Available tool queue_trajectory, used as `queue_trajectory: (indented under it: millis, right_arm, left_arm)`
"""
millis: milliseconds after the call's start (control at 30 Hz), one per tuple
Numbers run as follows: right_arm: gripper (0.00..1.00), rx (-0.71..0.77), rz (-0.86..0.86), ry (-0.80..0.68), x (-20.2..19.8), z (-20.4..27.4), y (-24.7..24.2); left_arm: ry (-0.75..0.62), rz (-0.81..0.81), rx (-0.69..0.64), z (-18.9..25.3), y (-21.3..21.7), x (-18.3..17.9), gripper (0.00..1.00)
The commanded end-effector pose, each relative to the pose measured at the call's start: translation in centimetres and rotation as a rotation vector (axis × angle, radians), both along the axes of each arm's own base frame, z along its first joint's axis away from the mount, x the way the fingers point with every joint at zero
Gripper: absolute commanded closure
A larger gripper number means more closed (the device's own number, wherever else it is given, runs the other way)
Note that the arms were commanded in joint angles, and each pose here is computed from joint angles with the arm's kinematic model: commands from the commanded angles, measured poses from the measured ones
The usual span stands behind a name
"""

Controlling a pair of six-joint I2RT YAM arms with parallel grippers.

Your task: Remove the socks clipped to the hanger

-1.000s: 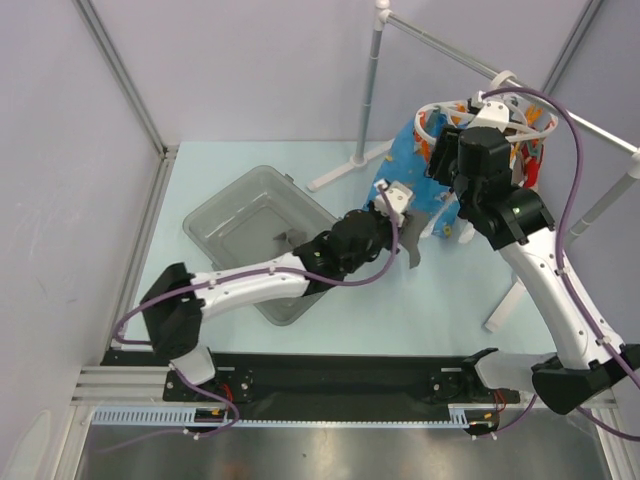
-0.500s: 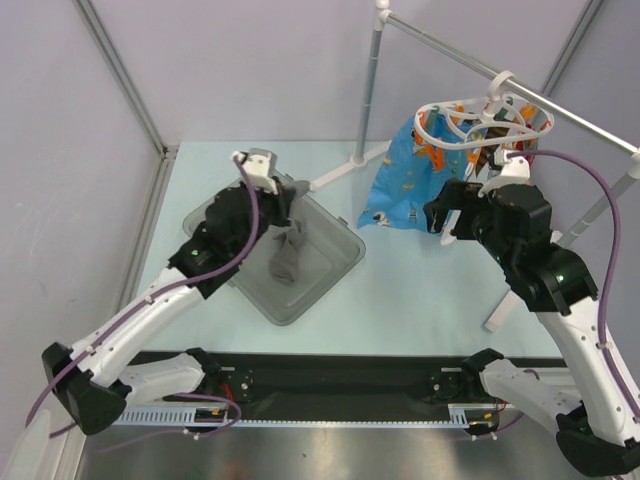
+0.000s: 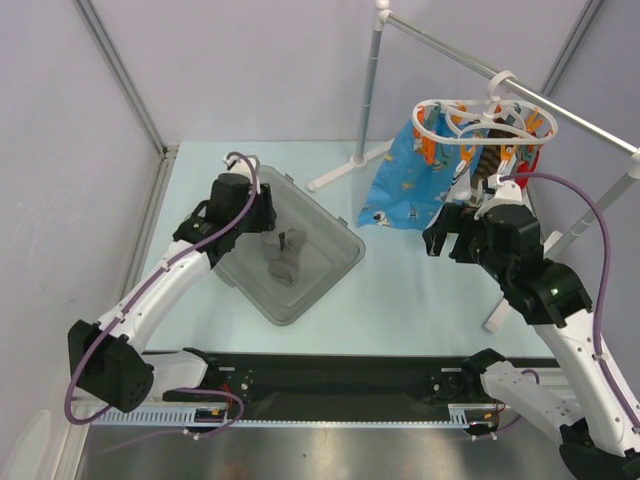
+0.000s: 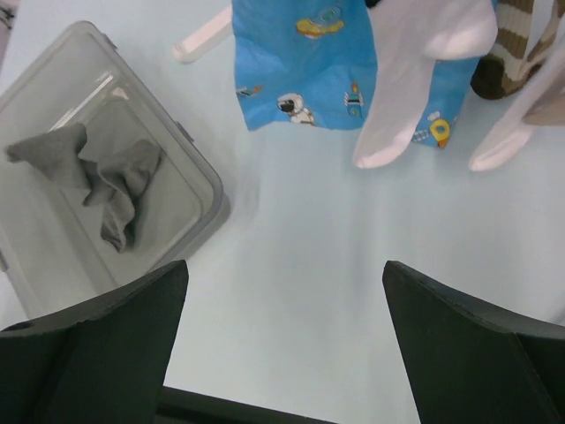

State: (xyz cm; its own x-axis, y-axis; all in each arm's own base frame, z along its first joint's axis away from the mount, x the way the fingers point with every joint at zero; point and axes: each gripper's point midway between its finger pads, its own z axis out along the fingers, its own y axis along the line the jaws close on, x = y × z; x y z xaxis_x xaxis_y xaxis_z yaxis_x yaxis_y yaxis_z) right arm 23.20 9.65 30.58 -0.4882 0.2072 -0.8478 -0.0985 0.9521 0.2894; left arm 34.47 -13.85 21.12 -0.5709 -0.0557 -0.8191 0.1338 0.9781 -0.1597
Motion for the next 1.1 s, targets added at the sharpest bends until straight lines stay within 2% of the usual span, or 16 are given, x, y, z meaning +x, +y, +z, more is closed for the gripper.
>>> queue_trajectory:
  millis: [0, 33, 133, 267, 300, 433, 667, 800, 867, 933, 1067]
  right_arm:
    - [0.0, -0.009, -0.063, 0.002, 0.8, -1.1, -0.7]
    - [0.0, -0.001, -0.083, -0.001, 1.1, -1.4, -0.8]
    - [0.0, 0.025, -0.124, -0.009, 2.2, -2.6, -0.6]
    - [0.0, 0.061, -0.19, -0.051, 3.9, -3.3, -0.7]
    - [0.0, 0.06, -0.224, -0.077, 4.7, -3.4, -1.0]
    - [0.01, 0.04, -0.314, -0.151, 7.2, -4.4, -1.9]
    - [0.14, -0.02, -0.444, -0.207, 11.8, -7.2, -2.8]
    - [0.22, -0.043, -0.476, -0.267, 14.5, -7.3, -2.8]
    - [0.26, -0.089, -0.499, -0.235, 15.4, -8.7, -3.1]
    - [0.34, -0.119, -0.56, -0.202, 15.5, -9.4, -4.1]
    - [0.46, -0.152, -0.565, -0.17, 15.5, -11.5, -4.3]
  left_arm:
    - [-0.049, 0.004, -0.067, 2.8, -0.3, -0.1, 0.39]
    - [-0.055, 0.002, -0.073, 3.1, -0.4, -0.2, 0.32]
    - [-0.059, -0.02, -0.089, 3.4, -0.7, -0.6, 0.25]
    - [-0.099, -0.09, -0.138, 4.6, -1.7, -1.5, 0.19]
    - [-0.105, -0.102, -0.146, 4.7, -1.8, -1.7, 0.15]
    - [-0.139, -0.171, -0.219, 6.1, -2.9, -3.0, 0.11]
    - [-0.219, -0.221, -0.283, 8.9, -3.3, -4.6, 0.08]
    - [-0.238, -0.239, -0.3, 9.6, -3.3, -5.4, 0.09]
    - [-0.253, -0.25, -0.315, 10.0, -3.4, -5.8, 0.1]
    - [-0.253, -0.286, -0.331, 10.0, -3.9, -6.3, 0.1]
    - [-0.238, -0.314, -0.342, 9.2, -4.4, -6.7, 0.11]
